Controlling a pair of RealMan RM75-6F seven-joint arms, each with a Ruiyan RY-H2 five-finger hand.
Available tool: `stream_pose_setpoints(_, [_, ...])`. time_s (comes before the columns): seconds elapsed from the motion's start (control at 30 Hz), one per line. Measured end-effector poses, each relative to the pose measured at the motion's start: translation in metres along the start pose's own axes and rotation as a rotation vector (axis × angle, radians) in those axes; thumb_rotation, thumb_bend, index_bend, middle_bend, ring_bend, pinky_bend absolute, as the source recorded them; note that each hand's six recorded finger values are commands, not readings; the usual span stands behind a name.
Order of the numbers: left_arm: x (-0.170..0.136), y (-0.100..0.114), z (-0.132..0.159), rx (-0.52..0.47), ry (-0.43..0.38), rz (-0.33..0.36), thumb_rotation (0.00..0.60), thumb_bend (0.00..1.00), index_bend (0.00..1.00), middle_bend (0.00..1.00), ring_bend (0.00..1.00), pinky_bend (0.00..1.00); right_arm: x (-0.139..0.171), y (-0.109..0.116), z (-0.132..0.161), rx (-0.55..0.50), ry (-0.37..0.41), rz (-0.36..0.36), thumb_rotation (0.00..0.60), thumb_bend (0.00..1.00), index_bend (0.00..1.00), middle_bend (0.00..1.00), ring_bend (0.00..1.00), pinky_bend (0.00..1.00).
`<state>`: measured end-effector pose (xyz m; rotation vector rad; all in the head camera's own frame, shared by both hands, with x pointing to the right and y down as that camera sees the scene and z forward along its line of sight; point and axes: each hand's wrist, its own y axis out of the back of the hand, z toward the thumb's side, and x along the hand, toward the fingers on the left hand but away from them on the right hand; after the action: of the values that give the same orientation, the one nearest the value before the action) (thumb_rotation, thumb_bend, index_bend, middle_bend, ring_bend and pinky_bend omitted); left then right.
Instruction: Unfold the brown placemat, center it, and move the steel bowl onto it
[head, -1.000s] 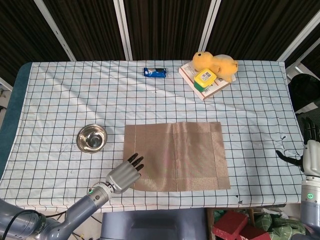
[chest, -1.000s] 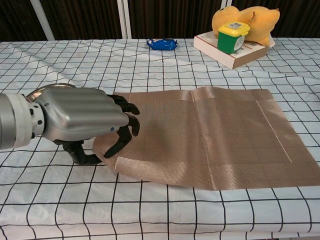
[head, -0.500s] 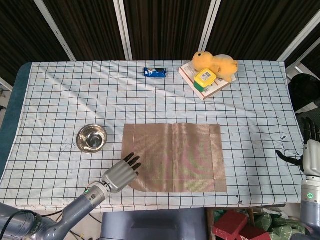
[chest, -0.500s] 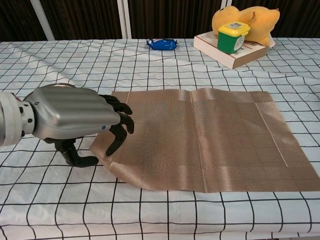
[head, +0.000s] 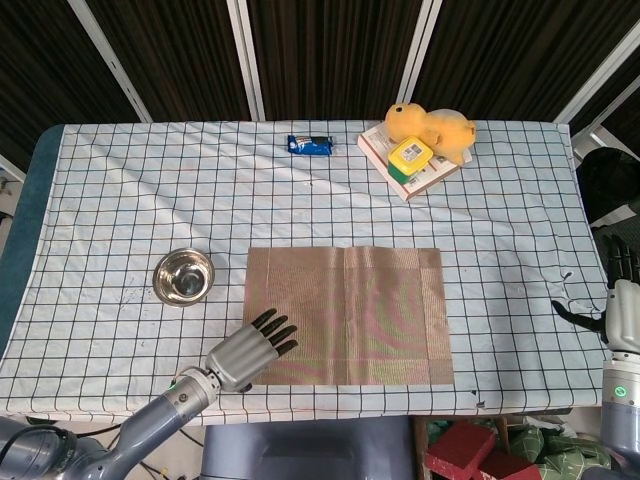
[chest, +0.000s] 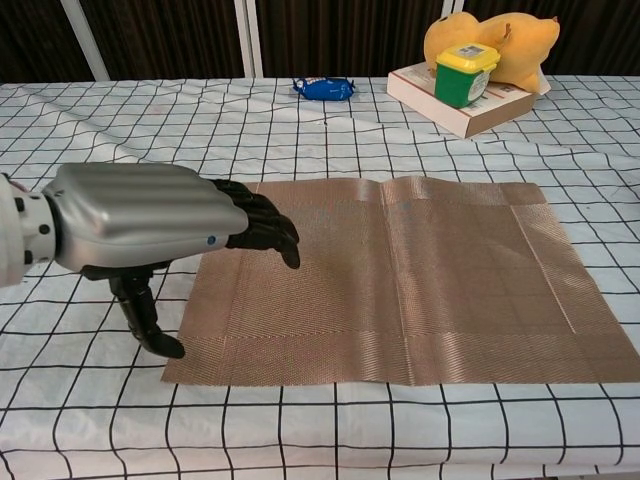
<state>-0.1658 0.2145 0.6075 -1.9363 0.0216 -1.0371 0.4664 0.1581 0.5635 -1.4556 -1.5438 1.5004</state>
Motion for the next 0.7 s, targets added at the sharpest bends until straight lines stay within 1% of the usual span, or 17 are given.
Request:
stream_pose_setpoints(0.1, [-0.005, 0.005, -0.011, -0.009, 0.043, 0.036, 0.600, 0.01, 0.21, 0.11, 0.02, 0.05, 0.000, 0.000, 0.000, 0.000, 0.001, 0.001, 0.600, 0.05, 0.00, 0.00, 0.00, 0.16])
stream_pose_setpoints(0.2, [-0.010, 0.008, -0.029, -0.020, 0.113, 0.067, 0.600, 0.02, 0.23, 0.13, 0.02, 0.07, 0.000, 0.000, 0.000, 0.000, 0.001, 0.002, 0.600, 0.05, 0.00, 0.00, 0.00, 0.16])
stream_pose_setpoints(0.3, [-0.014, 0.011, -0.054, -0.024, 0.206, 0.102, 0.600, 0.03, 0.23, 0.14, 0.02, 0.08, 0.001, 0.000, 0.001, 0.001, 0.003, 0.002, 0.600, 0.05, 0.00, 0.00, 0.00, 0.16])
stream_pose_setpoints(0.37, [-0.017, 0.011, -0.076, -0.018, 0.284, 0.122, 0.600, 0.04, 0.25, 0.14, 0.02, 0.08, 0.001, -0.001, 0.001, 0.001, 0.003, 0.002, 0.600, 0.05, 0.00, 0.00, 0.00, 0.16])
stream_pose_setpoints(0.47, [-0.023, 0.007, -0.108, -0.021, 0.395, 0.130, 0.600, 0.10, 0.28, 0.15, 0.03, 0.08, 0.001, -0.001, 0.001, 0.003, 0.003, 0.003, 0.600, 0.05, 0.00, 0.00, 0.00, 0.16])
stream_pose_setpoints(0.53, [-0.028, 0.003, -0.128, -0.027, 0.463, 0.129, 0.600, 0.10, 0.31, 0.16, 0.03, 0.08, 0.001, -0.001, 0.001, 0.004, 0.004, 0.003, 0.600, 0.05, 0.00, 0.00, 0.00, 0.16])
stream_pose_setpoints(0.63, [-0.035, -0.005, -0.152, -0.034, 0.542, 0.127, 0.600, 0.11, 0.35, 0.18, 0.04, 0.09, 0.001, -0.001, 0.001, 0.006, 0.006, 0.005, 0.600, 0.05, 0.00, 0.00, 0.00, 0.16])
stream_pose_setpoints(0.7, [-0.039, -0.010, -0.164, -0.036, 0.580, 0.123, 0.600, 0.13, 0.37, 0.18, 0.05, 0.10, 0.001, -0.002, 0.002, 0.007, 0.007, 0.005, 0.600, 0.05, 0.00, 0.00, 0.00, 0.16])
